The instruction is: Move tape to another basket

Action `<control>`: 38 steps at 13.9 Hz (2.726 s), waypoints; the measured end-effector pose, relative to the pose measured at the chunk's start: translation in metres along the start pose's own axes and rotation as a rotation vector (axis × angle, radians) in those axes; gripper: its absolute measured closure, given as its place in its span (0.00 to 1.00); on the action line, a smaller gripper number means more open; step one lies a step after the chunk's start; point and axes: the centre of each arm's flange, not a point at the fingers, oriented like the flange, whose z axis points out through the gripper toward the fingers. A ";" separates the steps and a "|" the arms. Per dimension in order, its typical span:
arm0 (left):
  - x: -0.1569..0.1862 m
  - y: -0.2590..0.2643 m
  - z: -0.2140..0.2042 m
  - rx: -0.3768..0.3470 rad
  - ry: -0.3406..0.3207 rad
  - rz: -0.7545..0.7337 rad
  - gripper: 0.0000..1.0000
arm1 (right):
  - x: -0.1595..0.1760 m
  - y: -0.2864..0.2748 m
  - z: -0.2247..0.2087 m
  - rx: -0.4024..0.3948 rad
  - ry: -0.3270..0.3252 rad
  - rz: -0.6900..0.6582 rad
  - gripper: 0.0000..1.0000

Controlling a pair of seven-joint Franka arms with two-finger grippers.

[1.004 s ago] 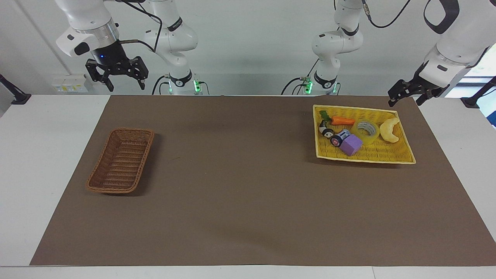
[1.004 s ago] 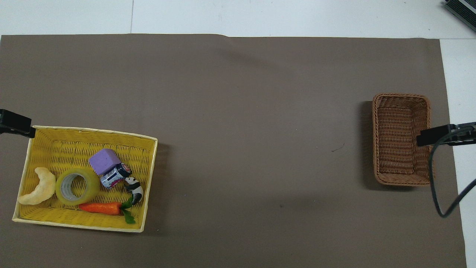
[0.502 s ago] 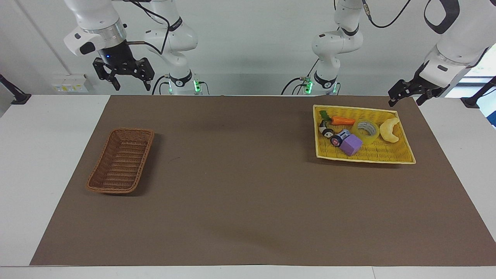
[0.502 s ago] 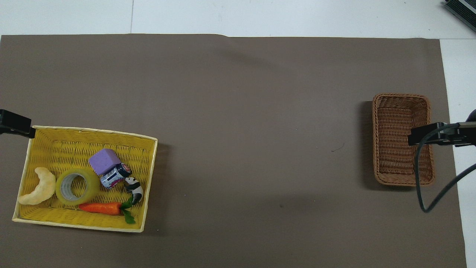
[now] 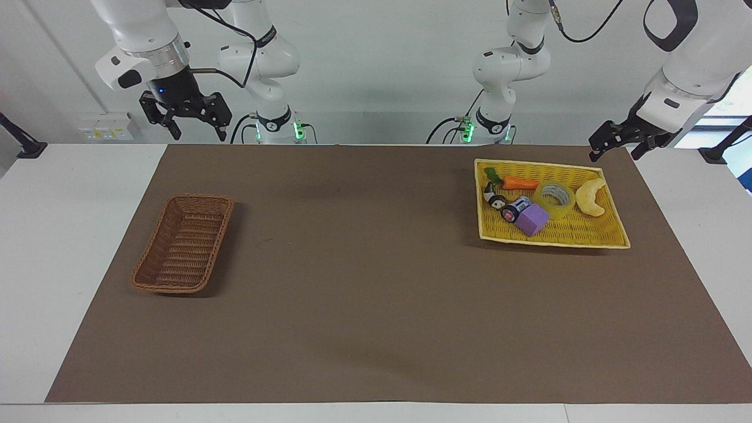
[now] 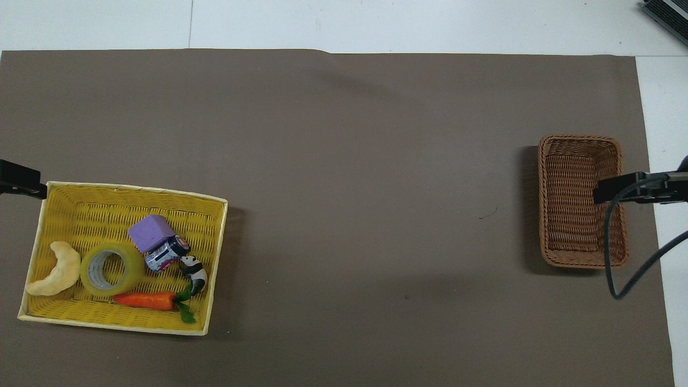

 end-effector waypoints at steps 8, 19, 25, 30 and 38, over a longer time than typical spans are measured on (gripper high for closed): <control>-0.030 -0.039 0.063 0.007 -0.034 -0.235 0.00 | 0.000 0.000 0.000 0.000 0.003 -0.003 0.00; -0.073 -0.061 0.198 0.009 -0.028 -0.332 0.00 | 0.001 0.005 0.001 0.000 0.002 0.006 0.00; -0.098 -0.065 0.269 0.003 0.022 -0.348 0.25 | 0.001 0.012 0.001 0.000 0.002 -0.022 0.00; -0.100 -0.061 0.274 0.006 0.013 -0.336 0.79 | 0.001 0.012 0.001 0.000 0.001 -0.051 0.00; -0.084 -0.062 0.231 0.009 -0.036 -0.325 0.79 | 0.000 0.014 0.005 0.000 -0.006 -0.057 0.00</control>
